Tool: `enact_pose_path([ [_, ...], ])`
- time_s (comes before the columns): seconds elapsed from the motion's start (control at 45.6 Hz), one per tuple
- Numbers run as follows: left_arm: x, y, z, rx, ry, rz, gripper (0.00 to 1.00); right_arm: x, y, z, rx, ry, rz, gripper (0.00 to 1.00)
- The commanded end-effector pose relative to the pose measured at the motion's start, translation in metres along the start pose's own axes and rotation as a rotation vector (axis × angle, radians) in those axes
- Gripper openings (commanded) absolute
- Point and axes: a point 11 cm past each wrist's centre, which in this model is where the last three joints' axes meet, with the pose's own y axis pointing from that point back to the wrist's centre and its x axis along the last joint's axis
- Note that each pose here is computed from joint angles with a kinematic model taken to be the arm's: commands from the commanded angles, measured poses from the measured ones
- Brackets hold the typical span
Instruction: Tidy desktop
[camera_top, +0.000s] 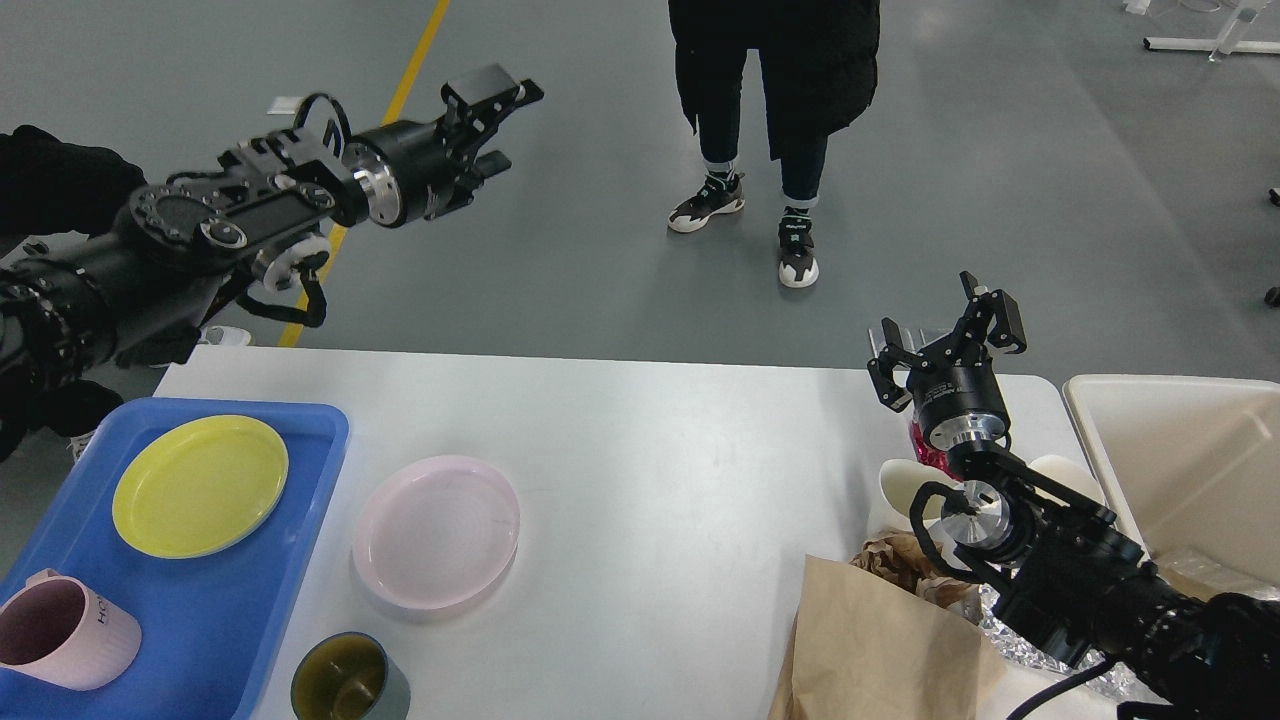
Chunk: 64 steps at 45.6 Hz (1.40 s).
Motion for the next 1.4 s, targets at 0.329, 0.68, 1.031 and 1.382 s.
enact_pose_path([
  [0.329,0.017,0.026,-0.050,0.121,-0.036,0.024,0.96,0.000,0.000,0.000,0.000,0.000,0.000,1.00],
  [0.68,-0.054,0.010,-0.075,0.462,-0.609,-0.406,0.96,0.000,0.000,0.000,0.001,0.000,-0.001,1.00],
  [1.031,-0.028,0.048,-0.068,0.871,-0.901,-0.647,0.96,0.000,0.000,0.000,0.001,0.000,-0.001,1.00],
  [1.382,-0.059,0.031,-0.048,0.779,-0.864,-0.680,0.96,0.000,0.000,0.000,0.001,0.000,-0.001,1.00],
])
